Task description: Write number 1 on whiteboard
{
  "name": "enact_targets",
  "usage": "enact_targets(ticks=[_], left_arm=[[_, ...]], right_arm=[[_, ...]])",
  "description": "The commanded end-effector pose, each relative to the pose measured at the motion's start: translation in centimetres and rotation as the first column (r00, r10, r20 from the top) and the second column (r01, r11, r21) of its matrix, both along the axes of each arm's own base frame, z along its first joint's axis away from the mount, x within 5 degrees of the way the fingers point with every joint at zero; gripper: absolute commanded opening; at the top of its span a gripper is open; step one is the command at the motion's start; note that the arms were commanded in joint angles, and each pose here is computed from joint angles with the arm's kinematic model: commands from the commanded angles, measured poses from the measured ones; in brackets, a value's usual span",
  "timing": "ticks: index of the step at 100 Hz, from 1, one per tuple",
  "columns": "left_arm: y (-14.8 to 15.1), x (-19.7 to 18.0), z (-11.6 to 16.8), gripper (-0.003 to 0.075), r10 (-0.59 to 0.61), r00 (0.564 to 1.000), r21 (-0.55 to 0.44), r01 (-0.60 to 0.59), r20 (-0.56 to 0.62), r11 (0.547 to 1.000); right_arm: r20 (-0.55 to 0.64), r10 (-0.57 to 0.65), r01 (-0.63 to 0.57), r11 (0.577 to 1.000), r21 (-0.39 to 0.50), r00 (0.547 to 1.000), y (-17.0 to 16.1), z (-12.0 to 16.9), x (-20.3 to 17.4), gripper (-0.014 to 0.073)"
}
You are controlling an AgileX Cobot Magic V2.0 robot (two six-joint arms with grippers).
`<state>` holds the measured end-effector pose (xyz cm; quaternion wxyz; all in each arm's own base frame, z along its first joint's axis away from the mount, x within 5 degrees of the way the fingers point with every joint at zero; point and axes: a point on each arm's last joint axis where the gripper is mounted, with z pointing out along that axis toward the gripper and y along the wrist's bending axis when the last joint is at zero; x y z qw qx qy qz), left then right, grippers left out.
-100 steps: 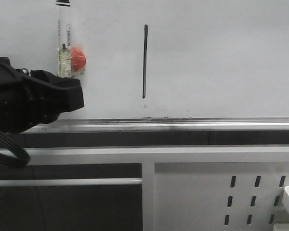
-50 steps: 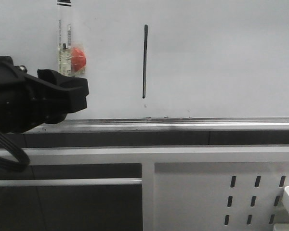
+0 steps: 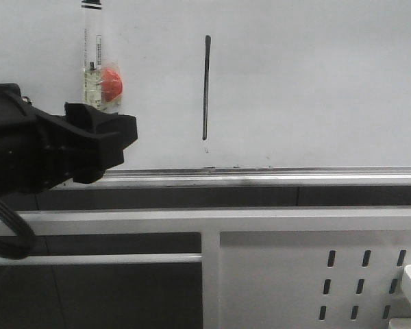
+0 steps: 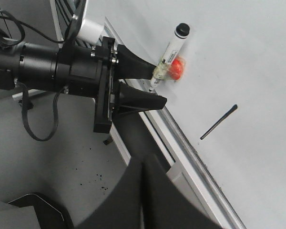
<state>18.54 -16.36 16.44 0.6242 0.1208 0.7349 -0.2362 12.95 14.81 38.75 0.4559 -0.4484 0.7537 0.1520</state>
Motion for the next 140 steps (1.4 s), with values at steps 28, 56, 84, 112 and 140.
enact_targets(ticks=[28,56,84,112,140], left_arm=[[0.5,-0.1,3.3,0.0449,0.050,0.969,-0.127,-0.019,0.242,0.992],[3.2,-2.7,5.0,0.0402,0.050,0.954,-0.155,-0.003,0.297,0.988],[6.4,-6.4,5.4,0.0064,-0.005,0.931,-0.144,0.062,0.365,0.988],[7.3,-7.5,3.9,-0.0020,-0.045,0.939,-0.073,0.075,0.342,0.995],[6.8,-7.8,3.2,-0.0020,-0.131,0.948,-0.006,0.139,0.291,0.990]], right_arm=[[0.075,-0.007,0.002,0.998,0.062,0.997,-0.6,1.8,-0.4,-0.0069],[0.179,-0.022,-0.009,0.985,0.172,0.984,-2.8,2.6,-2.2,-0.0069],[0.247,-0.064,-0.017,0.950,0.311,0.967,-7.6,-2.5,-6.5,-0.0069],[0.316,-0.093,-0.039,0.921,0.387,0.944,-10.3,-12.1,-8.9,-0.0069],[0.364,-0.112,-0.068,0.891,0.448,0.925,-10.8,-13.9,-9.3,-0.0069]])
